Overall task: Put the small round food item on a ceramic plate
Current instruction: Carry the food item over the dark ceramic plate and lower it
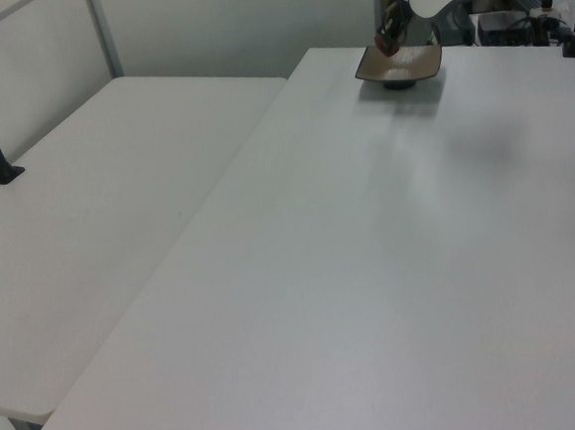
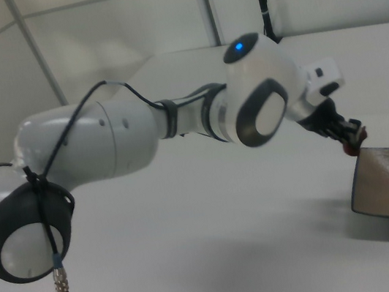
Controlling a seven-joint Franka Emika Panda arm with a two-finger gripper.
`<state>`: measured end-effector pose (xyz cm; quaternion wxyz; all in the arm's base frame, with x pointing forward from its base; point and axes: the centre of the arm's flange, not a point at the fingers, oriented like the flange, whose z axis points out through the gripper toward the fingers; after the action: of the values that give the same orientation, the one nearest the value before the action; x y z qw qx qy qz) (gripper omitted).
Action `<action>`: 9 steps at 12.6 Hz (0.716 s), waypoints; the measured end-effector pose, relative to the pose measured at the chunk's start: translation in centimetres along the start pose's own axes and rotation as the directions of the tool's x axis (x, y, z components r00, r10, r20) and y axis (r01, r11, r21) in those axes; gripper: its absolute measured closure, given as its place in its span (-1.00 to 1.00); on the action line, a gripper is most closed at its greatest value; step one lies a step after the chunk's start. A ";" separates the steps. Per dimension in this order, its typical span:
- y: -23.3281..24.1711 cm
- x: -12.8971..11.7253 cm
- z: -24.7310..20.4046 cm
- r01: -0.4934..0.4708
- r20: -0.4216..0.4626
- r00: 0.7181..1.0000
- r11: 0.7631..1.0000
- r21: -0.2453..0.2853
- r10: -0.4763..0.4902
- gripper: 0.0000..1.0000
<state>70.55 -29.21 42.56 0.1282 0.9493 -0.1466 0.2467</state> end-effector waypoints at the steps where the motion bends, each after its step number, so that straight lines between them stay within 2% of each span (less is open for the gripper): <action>1: 1.4 -0.2 1.4 -0.098 -0.058 0.993 0.994 0.043 0.101 0.60; 3: 3.2 -0.5 2.9 -0.253 -0.118 0.957 0.962 0.107 0.265 0.60; 5: 4.8 -1.1 3.8 -0.365 -0.132 0.913 0.918 0.152 0.385 0.60; 7: 5.8 -1.5 4.3 -0.452 -0.114 0.872 0.872 0.187 0.477 0.58; 8: 5.9 -1.6 4.4 -0.480 -0.105 0.857 0.856 0.193 0.504 0.56; 9: 5.9 -1.7 4.6 -0.489 -0.101 0.853 0.851 0.194 0.513 0.44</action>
<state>69.11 -35.70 38.79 -0.0073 0.8642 -0.3590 0.3526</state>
